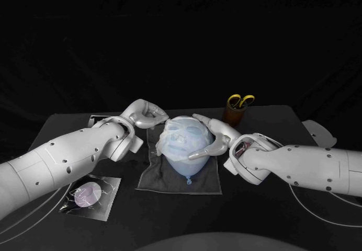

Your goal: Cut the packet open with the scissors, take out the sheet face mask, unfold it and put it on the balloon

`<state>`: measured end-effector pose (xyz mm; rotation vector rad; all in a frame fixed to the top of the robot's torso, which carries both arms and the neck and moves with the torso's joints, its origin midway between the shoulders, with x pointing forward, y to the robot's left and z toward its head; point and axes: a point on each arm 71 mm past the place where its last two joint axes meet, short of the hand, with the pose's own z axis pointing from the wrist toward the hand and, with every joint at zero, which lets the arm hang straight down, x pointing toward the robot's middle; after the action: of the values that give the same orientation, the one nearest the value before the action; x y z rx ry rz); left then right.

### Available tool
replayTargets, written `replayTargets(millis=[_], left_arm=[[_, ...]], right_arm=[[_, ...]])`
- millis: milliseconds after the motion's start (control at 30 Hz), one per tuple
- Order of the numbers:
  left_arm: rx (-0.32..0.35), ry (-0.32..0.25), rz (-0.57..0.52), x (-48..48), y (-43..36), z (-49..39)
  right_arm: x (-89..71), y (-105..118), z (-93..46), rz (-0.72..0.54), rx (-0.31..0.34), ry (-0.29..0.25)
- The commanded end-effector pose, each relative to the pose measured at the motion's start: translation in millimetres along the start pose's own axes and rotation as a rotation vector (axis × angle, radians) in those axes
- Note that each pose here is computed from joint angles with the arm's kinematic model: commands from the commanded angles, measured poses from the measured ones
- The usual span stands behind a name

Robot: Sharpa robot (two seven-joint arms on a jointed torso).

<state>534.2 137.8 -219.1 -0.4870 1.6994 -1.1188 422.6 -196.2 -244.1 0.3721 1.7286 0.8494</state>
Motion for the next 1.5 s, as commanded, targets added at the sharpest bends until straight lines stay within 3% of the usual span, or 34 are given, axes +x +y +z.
replayTargets(millis=[33, 267, 533, 800, 1067, 1500], left_arm=[[-0.001, -0.015, -0.026, -4.4, 1.1, -1.3], [-0.049, 0.004, -0.123, -7.7, 7.2, -5.8], [-0.126, 0.137, -0.197, -0.4, 12.8, -10.5], [-0.174, 0.199, -0.215, 3.2, 16.9, -11.0], [-0.183, 0.225, -0.241, 7.1, 15.8, -10.7], [-0.182, 0.216, -0.325, 7.9, 14.4, -10.3]], right_arm=[[9.9, -5.3, -3.0, -0.004, 0.034, 0.061], [9.7, -5.8, -2.8, -0.004, 0.035, 0.061], [9.9, -6.0, -2.4, -0.005, 0.036, 0.061], [10.6, -5.7, -1.9, -0.005, 0.035, 0.063], [11.0, -5.7, -1.7, -0.005, 0.035, 0.064], [11.4, -5.9, -1.8, -0.004, 0.038, 0.064]])
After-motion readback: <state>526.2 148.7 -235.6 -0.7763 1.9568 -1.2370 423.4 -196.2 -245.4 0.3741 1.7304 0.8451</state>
